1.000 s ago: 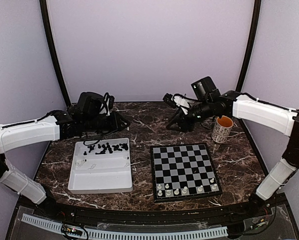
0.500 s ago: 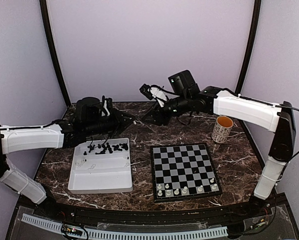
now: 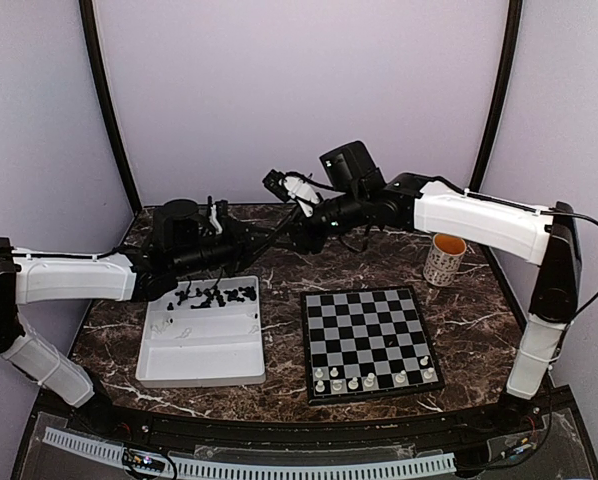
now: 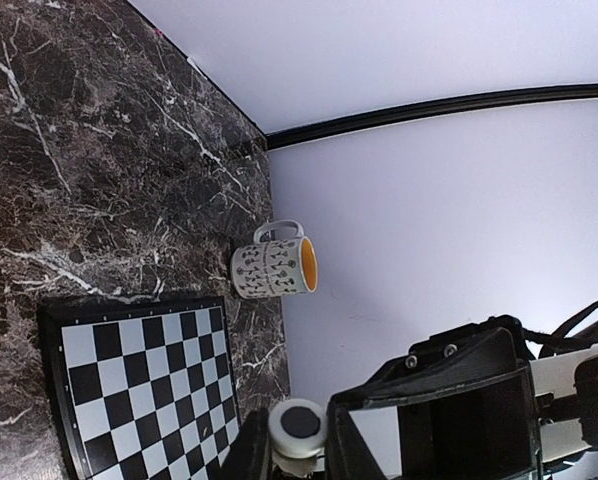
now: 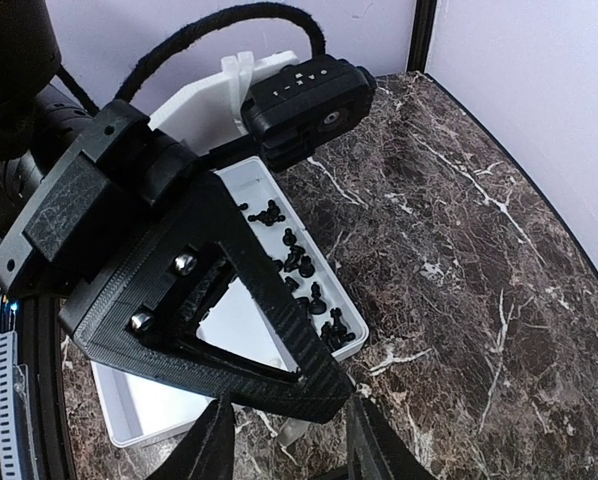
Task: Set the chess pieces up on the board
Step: Pass from the left arm to the right
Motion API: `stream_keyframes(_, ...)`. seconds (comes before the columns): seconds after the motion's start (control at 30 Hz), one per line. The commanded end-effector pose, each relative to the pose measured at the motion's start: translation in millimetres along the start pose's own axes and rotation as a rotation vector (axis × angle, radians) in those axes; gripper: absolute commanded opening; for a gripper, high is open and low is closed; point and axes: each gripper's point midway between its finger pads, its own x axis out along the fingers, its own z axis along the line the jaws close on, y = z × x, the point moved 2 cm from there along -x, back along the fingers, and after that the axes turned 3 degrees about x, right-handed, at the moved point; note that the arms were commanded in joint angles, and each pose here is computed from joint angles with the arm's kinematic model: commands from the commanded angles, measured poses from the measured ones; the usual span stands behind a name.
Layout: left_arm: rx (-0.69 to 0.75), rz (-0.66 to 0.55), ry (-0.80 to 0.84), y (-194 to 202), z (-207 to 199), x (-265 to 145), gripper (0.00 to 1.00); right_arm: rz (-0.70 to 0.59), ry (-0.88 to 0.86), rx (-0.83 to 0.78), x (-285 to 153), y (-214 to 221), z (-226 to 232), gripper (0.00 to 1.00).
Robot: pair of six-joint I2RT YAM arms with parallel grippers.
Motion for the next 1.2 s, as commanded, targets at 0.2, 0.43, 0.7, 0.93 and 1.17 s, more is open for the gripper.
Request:
stream_keyframes(0.2, -0.028, -0.017, 0.098, -1.7, -15.6, -9.3, 0.00, -0.031, 0.024, 0.016, 5.9, -9.7, 0.8, 0.41)
stream_keyframes(0.43, -0.038, -0.024, 0.103, -1.8, -12.4, -8.7, 0.00, -0.023, 0.031, 0.011, 7.6, -8.2, 3.4, 0.44)
stream_keyframes(0.7, -0.026, -0.030, 0.095, -3.8, -10.0, -8.6, 0.00, 0.001, -0.002, -0.018, 2.4, -1.0, 10.7, 0.44)
stream_keyframes(0.93, -0.028, -0.005, 0.104, -1.4, -9.1, -4.6, 0.00, 0.024, 0.012, -0.041, -1.7, 9.5, 10.6, 0.47)
stream_keyframes(1.17, -0.041, 0.021, 0.122, 1.5, -10.8, -0.9, 0.00, 0.001, 0.023, -0.014, 5.0, -4.9, 5.5, 0.42)
